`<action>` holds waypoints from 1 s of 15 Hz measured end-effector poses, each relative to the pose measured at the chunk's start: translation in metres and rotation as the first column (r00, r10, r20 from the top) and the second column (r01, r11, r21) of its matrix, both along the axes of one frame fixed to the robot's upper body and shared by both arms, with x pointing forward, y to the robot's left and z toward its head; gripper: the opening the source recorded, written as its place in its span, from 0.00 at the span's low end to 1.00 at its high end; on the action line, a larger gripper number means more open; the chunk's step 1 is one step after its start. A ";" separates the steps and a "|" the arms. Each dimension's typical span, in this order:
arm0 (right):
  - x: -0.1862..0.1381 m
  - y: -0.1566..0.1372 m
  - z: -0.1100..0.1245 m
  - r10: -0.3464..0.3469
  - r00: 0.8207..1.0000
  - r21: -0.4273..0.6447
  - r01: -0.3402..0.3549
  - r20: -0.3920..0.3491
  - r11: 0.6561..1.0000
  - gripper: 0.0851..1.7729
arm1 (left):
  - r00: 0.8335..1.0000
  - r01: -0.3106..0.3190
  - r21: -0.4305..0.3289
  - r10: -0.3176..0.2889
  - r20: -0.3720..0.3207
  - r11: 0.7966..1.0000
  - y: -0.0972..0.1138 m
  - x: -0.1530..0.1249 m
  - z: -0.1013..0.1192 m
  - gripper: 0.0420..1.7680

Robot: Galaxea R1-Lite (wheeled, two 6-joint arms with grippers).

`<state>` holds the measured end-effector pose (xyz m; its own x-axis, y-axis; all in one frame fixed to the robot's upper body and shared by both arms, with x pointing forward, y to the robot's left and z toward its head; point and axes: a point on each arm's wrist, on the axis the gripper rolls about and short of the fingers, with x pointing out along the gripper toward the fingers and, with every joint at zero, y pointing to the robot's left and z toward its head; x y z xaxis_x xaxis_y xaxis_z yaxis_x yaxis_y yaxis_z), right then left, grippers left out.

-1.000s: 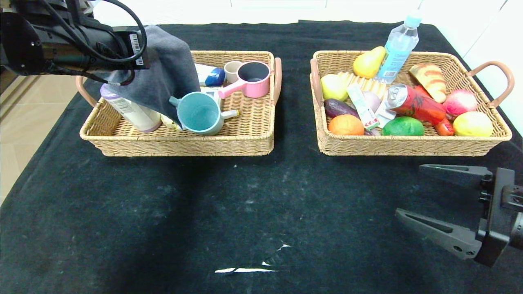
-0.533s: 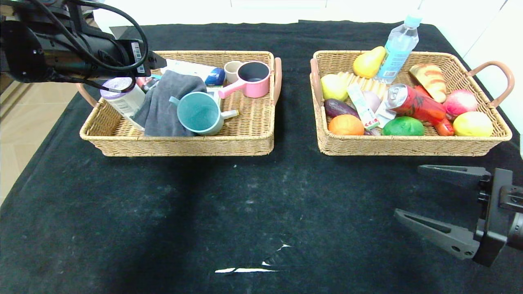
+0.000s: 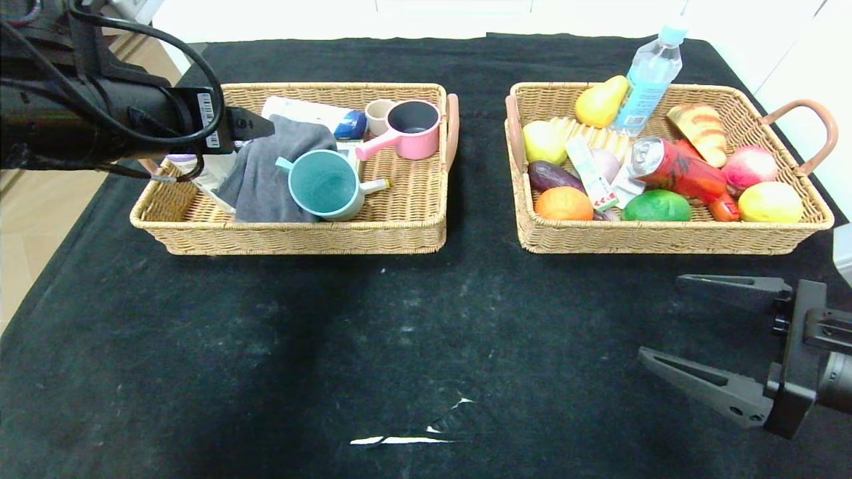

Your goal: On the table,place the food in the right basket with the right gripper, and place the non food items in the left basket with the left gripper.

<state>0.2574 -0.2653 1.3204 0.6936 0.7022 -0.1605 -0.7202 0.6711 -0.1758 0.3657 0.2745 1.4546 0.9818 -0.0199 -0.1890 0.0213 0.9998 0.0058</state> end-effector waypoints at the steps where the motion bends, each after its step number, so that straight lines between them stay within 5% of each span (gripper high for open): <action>1: 0.000 0.000 0.000 0.001 1.000 -0.004 -0.001 0.002 1.000 0.96 | 1.000 0.013 0.002 -0.013 -0.007 1.000 -0.001 -0.011 -0.002 0.91; 6: -0.011 -0.004 0.003 -0.002 0.999 0.005 0.002 0.032 1.000 0.96 | 0.996 0.089 0.000 -0.089 -0.020 0.996 0.007 -0.081 -0.016 0.94; 15: -0.059 -0.025 0.020 -0.097 0.990 0.031 0.094 0.104 0.995 0.96 | 0.968 0.233 -0.013 -0.230 0.105 0.972 0.042 -0.215 -0.052 0.96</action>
<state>0.1983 -0.2907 1.3399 0.7699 0.6348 -0.0661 -0.6309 0.7413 -0.2291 0.1511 0.3164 1.4023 0.9640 -0.2521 -0.0849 0.2526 0.9676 -0.0049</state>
